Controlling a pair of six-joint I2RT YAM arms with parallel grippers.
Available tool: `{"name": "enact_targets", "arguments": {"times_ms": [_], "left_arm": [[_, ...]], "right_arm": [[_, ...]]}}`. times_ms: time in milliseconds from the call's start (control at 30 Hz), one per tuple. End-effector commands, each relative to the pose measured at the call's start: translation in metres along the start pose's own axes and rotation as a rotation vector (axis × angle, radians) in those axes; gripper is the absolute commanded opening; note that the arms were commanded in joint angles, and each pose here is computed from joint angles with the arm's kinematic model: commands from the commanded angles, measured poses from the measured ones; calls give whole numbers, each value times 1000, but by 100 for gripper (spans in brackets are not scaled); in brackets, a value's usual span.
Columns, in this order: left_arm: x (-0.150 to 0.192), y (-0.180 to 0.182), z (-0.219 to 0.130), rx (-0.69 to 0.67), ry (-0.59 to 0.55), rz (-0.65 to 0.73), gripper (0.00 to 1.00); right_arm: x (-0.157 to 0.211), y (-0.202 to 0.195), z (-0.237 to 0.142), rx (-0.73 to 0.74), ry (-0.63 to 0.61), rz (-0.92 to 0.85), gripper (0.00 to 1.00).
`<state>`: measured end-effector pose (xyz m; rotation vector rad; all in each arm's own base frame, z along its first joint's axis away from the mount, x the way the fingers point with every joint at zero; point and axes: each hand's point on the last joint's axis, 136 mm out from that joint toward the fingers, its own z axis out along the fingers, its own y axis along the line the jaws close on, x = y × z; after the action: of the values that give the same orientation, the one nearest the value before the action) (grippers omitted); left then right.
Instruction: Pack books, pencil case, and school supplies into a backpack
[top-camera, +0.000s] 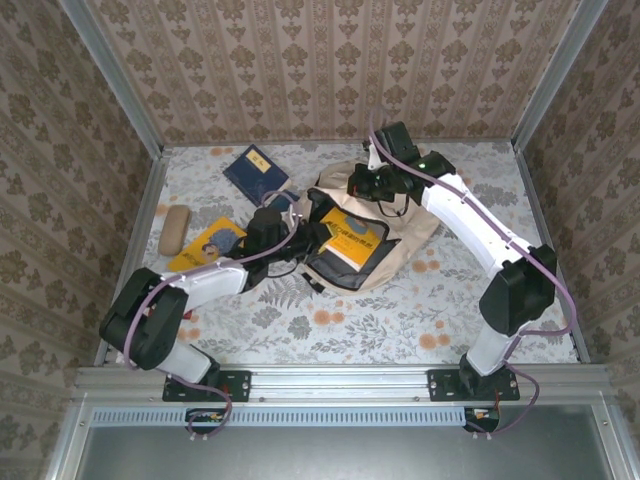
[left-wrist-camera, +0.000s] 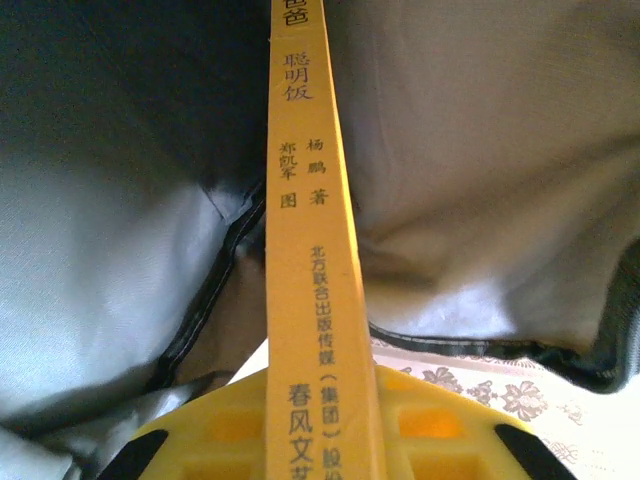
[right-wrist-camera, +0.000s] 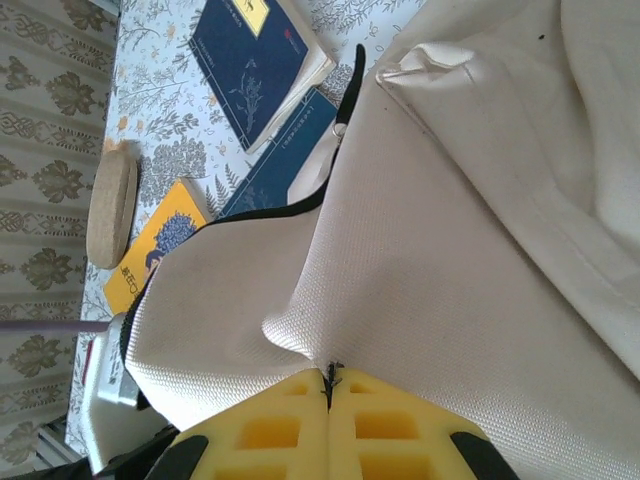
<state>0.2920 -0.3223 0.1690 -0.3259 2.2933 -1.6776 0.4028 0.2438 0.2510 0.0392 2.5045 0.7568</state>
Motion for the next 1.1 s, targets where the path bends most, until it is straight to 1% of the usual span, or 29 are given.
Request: {"name": "enact_targets", "arguments": {"times_ms": [0, 167, 367, 533, 600, 700, 800, 833, 933, 1067], "left_arm": [[-18, -52, 9, 133, -64, 131, 1], [-23, -42, 41, 64, -78, 167, 0], [-38, -31, 77, 28, -126, 224, 0], [-57, -19, 103, 46, -192, 207, 1], [-63, -11, 115, 40, -203, 198, 2], [-71, -10, 131, 60, -211, 189, 3], [-77, 0, 147, 44, -208, 175, 5], [-79, 3, 150, 35, -213, 173, 6], [-83, 15, 155, 3, -222, 154, 17], [-79, 24, 148, -13, -217, 121, 39]], "right_arm": [[-10, 20, -22, -90, -55, -1, 0], [-8, 17, -23, -94, -59, 14, 0], [-8, 14, -25, -102, -67, 46, 0], [-5, 14, -25, -116, -61, 60, 0], [-3, 13, -24, -116, -55, 65, 0], [1, 11, -24, -116, -49, 68, 0], [5, 7, -24, -103, -50, 73, 0], [5, 4, -24, -94, -53, 76, 0], [7, -8, -22, -52, -64, 88, 0], [5, -31, -20, 22, -94, 124, 0]]}}
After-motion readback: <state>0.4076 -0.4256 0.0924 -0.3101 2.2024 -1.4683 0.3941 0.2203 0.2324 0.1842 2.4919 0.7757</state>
